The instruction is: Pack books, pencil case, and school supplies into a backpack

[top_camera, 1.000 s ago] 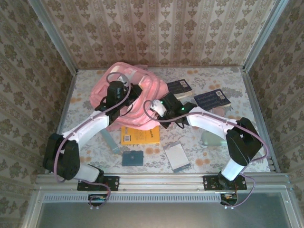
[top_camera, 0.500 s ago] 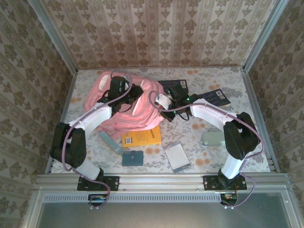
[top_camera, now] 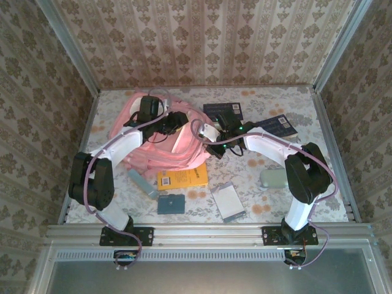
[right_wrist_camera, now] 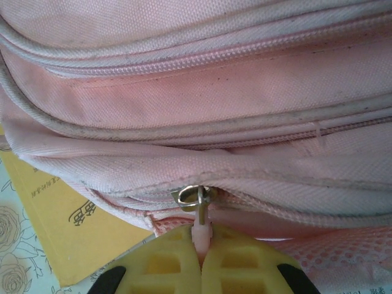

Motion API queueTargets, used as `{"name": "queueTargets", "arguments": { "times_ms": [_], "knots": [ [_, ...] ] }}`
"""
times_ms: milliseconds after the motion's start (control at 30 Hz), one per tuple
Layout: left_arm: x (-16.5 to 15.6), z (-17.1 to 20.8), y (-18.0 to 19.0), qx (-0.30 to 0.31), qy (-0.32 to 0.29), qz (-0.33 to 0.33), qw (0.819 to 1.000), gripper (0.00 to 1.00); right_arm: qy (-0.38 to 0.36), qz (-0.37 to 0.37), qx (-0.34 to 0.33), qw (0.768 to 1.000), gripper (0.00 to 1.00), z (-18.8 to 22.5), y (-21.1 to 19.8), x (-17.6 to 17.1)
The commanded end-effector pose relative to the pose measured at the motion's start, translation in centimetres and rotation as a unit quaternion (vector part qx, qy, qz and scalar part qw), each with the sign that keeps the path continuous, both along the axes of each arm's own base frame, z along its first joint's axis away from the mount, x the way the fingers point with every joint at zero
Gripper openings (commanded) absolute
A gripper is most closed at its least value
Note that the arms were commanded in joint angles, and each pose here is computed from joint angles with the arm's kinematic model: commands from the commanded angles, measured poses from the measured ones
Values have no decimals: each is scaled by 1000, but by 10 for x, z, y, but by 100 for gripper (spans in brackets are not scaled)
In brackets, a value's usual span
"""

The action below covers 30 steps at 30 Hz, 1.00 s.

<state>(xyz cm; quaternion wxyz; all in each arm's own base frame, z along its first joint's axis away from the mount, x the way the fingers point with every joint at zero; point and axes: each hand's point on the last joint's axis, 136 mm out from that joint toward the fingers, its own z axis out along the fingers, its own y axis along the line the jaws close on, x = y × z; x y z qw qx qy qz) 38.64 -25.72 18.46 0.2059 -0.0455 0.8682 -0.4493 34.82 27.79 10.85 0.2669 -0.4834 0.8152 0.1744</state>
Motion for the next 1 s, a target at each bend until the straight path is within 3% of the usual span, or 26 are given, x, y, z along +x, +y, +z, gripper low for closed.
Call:
{"name": "queueTargets", "arguments": {
  "times_ms": [0, 167, 500, 600, 800, 967],
  "knots": [
    [-18, -5, -3, 27, 0, -72, 997, 38, -20, 20, 30, 999, 0, 19, 12, 7],
    [-28, -22, 1, 69, 4, -125, 990, 42, -20, 23, 38, 999, 0, 22, 14, 6],
    [-54, -38, 3, 51, 19, -159, 986, 38, -22, 26, 41, 999, 0, 25, 15, 5],
    [-57, -41, 4, 46, 17, -156, 987, 29, -21, 25, 40, 999, 0, 24, 15, 6],
    [-44, -36, 1, 38, -4, -139, 990, 0, -19, 17, 30, 999, 0, 19, 12, 6],
    [-22, -16, 4, 30, -38, -96, 994, 0, -27, 0, 8, 1000, 0, 16, 6, 6]
  ]
}}
